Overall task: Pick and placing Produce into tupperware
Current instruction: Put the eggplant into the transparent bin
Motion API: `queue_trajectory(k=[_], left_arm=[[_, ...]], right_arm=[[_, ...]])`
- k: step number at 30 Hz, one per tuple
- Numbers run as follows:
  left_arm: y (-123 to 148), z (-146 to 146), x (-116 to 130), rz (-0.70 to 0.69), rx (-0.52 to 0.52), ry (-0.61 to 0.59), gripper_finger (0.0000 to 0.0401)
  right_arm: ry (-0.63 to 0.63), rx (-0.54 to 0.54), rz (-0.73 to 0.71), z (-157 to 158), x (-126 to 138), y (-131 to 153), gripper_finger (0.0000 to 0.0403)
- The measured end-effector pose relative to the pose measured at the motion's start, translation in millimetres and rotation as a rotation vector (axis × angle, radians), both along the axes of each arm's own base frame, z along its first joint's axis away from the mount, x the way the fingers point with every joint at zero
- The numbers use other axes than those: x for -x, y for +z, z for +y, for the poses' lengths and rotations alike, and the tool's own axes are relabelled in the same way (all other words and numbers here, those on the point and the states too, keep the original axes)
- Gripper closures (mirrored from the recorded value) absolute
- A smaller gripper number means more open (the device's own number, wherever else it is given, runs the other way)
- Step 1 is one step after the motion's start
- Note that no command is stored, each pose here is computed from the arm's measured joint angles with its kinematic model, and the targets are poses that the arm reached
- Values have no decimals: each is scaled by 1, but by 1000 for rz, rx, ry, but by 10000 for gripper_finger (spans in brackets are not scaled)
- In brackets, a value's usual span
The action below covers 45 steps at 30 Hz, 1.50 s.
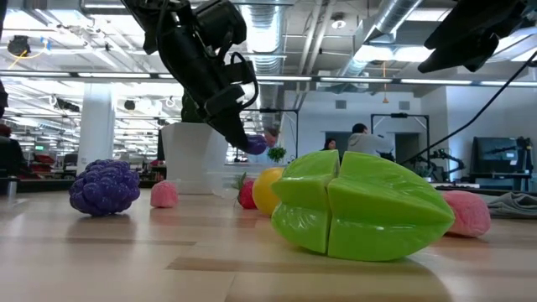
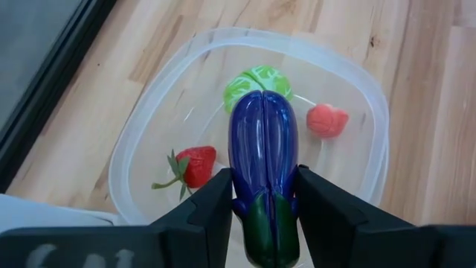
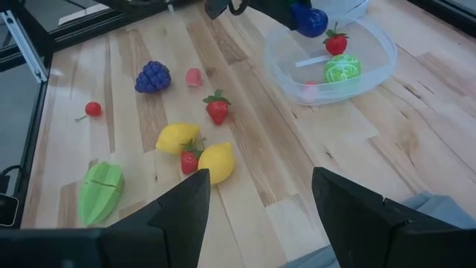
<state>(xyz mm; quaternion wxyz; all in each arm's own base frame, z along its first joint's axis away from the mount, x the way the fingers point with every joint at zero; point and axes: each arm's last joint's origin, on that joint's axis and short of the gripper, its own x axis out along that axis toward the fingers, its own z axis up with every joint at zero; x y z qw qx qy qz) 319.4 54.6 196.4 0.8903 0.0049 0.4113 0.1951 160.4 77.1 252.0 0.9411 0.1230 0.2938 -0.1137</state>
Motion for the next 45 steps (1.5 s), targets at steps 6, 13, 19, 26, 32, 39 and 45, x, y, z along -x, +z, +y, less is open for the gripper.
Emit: queue_trajectory(k=[6,13,19,26,32,39,45], left_arm=[[0,0,0,7,-12,-14,258],[0,2,0,10,-17,-11,256],[0,2,0,8,-1,-31,255],[0,2,0,9,0,-31,255],[0,2,1,11,1,-30,255],[-1,5,2,13,24,-23,255],[-1,6,2,11,35,-25,255]], right_arm=[[0,0,0,0,0,0,143],[0,-5,-9,0,-1,1,143],[0,-6,-11,0,-1,1,143],[0,-6,-11,0,-1,1,143],[0,-6,-11,0,-1,1,143],[0,-6,-11,0,-1,1,143],[0,-6,-10,0,-1,1,143]])
